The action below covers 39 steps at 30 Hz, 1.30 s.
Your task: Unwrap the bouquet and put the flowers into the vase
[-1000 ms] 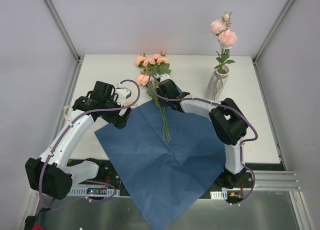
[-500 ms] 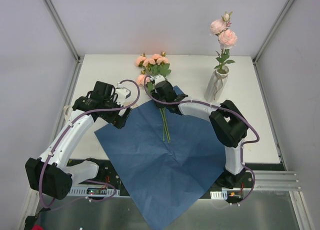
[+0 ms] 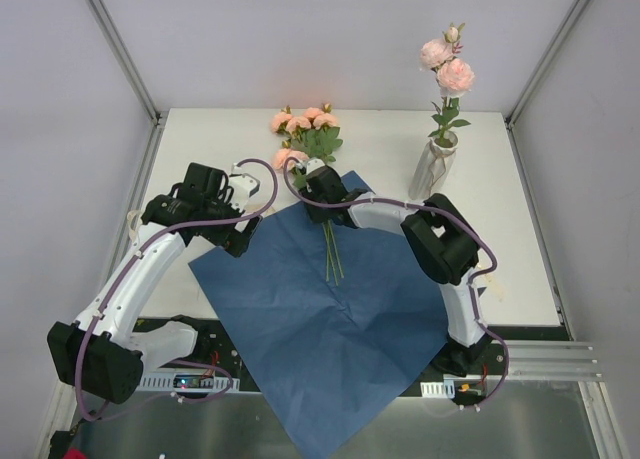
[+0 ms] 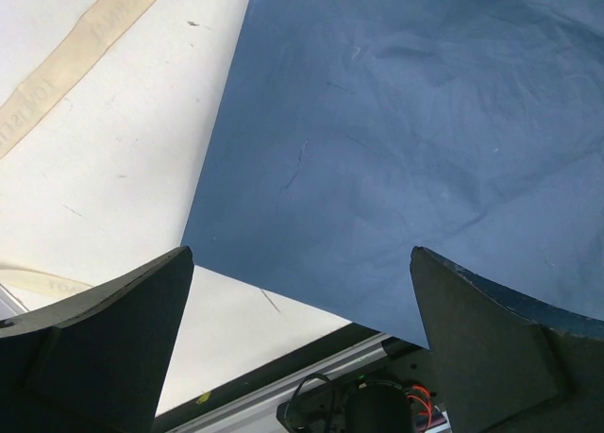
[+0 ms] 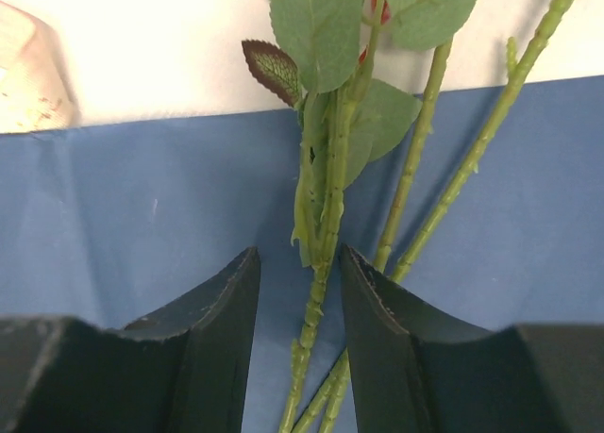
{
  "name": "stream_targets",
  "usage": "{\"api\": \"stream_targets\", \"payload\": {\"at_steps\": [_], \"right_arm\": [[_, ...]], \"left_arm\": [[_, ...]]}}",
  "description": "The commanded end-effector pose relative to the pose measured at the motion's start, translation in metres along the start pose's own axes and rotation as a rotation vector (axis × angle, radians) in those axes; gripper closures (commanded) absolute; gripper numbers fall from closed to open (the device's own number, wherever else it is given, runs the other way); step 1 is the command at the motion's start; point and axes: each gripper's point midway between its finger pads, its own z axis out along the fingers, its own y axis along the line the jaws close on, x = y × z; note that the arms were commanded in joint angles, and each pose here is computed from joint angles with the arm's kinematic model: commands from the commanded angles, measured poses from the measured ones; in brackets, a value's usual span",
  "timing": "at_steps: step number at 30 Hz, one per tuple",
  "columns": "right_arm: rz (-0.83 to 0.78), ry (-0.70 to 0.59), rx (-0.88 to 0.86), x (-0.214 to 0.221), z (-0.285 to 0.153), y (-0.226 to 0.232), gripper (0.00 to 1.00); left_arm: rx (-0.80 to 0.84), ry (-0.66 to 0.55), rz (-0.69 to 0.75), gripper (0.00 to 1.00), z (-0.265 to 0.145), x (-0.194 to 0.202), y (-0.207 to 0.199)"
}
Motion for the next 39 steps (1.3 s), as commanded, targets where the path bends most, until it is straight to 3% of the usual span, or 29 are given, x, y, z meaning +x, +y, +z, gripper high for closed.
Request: {"api": "stream_targets", "payload": {"at_steps": [1, 4, 9, 16, 19, 23, 29, 32, 36, 39], "right_arm": [[0.037, -0.006, -0.021, -0.011, 0.005, 0.005, 0.59], [0.041, -0.005, -0.026, -0.011, 0.008, 0.006, 0.64], [0.045, -0.023, -0.037, -0.027, 0.001, 0.010, 0.97], [0.053, -0.186, -0.069, -0.096, -0.050, 0.016, 0.99], [0.032, -0.325, -0.080, -0.141, -0.100, 0.014, 0.99], [-0.003, -0.623, -0.054, -0.215, -0.209, -0.005, 0.99], [-0.100, -0.982, 0.024, -0.270, -0.362, -0.039, 0.99], [-0.095, -1.157, 0.184, -0.279, -0.423, -0.081, 0.99], [0.096, -1.234, 0.380, -0.271, -0.463, -0.174, 0.99], [0.143, -1.322, 0.514, -0.259, -0.489, -0.212, 0.99]], "left_arm": [[-0.022, -0.035, 0.025, 0.01, -0.006, -0.007, 0.003], [-0.018, -0.037, 0.025, 0.01, -0.006, -0.008, 0.002], [-0.014, -0.043, 0.022, 0.01, -0.007, -0.009, 0.002], [-0.026, -0.057, 0.022, 0.01, -0.011, -0.012, 0.003], [-0.033, -0.060, 0.022, 0.01, -0.013, -0.012, 0.004], [-0.037, -0.089, 0.010, 0.01, -0.020, -0.017, 0.004], [-0.054, -0.110, -0.015, 0.01, -0.025, -0.025, 0.008], [-0.053, -0.109, -0.026, 0.01, -0.025, -0.027, 0.008], [-0.057, -0.111, -0.034, 0.01, -0.025, -0.031, 0.010], [-0.059, -0.106, -0.033, 0.01, -0.023, -0.032, 0.011]]}}
